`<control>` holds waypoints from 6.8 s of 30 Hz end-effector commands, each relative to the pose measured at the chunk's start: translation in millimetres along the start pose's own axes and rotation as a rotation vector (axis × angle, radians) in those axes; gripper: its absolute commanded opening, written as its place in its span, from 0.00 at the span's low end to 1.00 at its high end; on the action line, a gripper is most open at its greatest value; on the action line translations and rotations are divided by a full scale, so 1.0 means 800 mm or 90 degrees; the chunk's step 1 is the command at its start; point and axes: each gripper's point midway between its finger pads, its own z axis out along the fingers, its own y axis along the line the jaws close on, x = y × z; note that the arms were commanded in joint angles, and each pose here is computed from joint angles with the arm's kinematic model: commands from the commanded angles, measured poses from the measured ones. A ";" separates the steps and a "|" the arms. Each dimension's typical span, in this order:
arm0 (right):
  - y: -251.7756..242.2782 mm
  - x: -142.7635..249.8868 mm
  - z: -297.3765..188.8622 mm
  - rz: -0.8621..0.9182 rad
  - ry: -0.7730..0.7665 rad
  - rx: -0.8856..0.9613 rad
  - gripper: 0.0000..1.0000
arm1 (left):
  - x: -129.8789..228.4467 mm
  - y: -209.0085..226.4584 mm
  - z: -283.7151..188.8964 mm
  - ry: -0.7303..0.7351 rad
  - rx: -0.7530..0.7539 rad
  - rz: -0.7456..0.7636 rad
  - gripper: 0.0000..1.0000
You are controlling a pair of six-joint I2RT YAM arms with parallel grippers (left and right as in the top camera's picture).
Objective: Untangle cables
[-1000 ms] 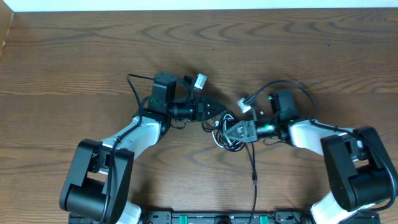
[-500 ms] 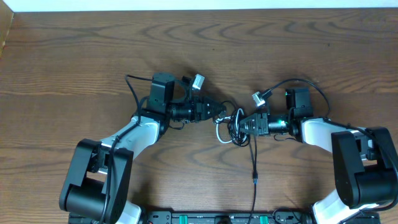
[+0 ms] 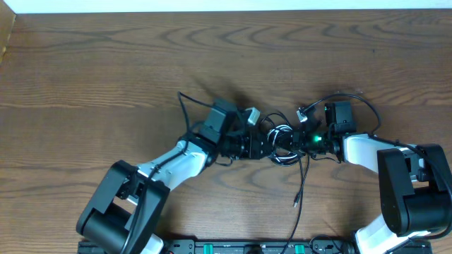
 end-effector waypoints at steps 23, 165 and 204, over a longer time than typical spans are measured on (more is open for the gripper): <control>0.010 -0.001 0.012 -0.012 -0.010 0.008 0.25 | -0.018 0.066 -0.006 -0.096 -0.193 -0.054 0.50; 0.145 -0.014 -0.091 -0.267 -0.267 0.663 0.01 | -0.044 -0.086 -0.174 -0.339 -0.147 0.104 0.07; -0.005 -0.045 -0.437 0.290 -0.551 0.808 0.01 | -0.040 0.067 -0.324 -0.590 -0.704 -0.041 0.07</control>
